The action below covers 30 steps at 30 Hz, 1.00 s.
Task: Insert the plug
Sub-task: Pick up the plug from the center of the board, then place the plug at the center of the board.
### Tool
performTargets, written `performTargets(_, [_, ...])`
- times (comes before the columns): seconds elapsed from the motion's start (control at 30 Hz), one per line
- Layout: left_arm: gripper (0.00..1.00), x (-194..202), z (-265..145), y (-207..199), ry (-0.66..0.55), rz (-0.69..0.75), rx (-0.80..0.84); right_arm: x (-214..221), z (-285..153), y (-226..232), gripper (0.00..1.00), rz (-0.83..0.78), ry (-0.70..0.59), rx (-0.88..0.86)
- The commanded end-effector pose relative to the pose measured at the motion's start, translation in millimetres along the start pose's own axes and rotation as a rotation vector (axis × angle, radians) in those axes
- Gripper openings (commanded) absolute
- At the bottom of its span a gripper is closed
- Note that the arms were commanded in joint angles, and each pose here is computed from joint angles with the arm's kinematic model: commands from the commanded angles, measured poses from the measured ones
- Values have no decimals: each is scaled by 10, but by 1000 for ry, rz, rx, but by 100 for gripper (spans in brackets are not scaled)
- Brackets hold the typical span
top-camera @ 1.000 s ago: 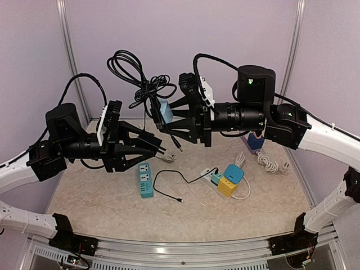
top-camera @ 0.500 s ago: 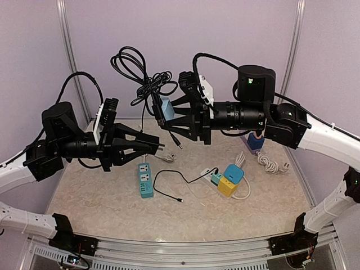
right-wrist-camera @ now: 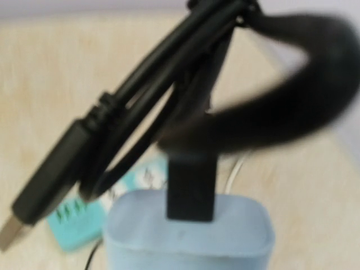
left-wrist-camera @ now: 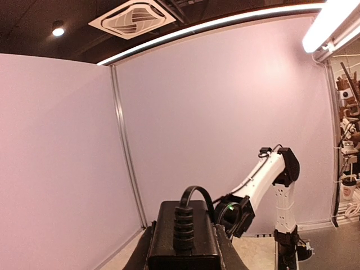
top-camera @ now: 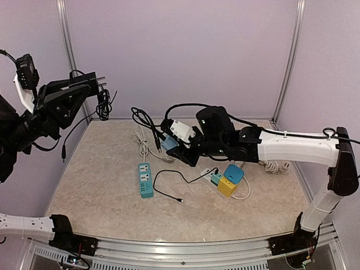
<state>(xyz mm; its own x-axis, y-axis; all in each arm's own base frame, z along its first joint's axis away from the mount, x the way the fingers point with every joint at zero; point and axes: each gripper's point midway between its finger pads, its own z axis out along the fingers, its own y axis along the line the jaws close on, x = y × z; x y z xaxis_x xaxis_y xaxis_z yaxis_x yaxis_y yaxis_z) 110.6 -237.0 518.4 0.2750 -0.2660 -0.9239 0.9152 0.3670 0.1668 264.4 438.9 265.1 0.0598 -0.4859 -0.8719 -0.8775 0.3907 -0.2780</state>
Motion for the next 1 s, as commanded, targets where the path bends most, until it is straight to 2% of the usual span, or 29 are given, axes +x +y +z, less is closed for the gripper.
performTargets(0.0, [0, -173, -74, 370, 11, 58, -217, 114, 83, -39, 0, 68, 6, 31])
performTargets(0.1, [0, -219, -217, 659, 55, 114, -396, 175, 97, 1, 0, 98, 17, 20])
performTargets(0.23, [0, 100, -589, 1162, 188, 132, -746, 111, 9, -43, 0, 130, -8, 38])
performTargets(0.3, [0, 429, -847, 1408, 290, 90, -943, 45, -65, -96, 0, 147, -28, 61])
performTargets(0.4, [0, 1094, -1188, 1703, 405, -57, -1137, -37, -165, -160, 0, 167, -54, 88])
performTargets(0.5, [0, 1727, -1621, 1956, 431, -246, -1297, -129, -260, -163, 0, 183, -83, 81])
performTargets(0.6, [0, 2289, -1912, 2097, 422, -433, -1349, -207, -341, -149, 0, 191, -110, 73])
performTargets(0.73, [0, 2926, -2052, 2127, 449, -599, -1357, -288, -426, -118, 0, 196, -137, 64])
performTargets(0.97, [10, 3812, -2163, 2004, 483, -831, -1345, -395, -482, -48, 0, 192, -173, 47])
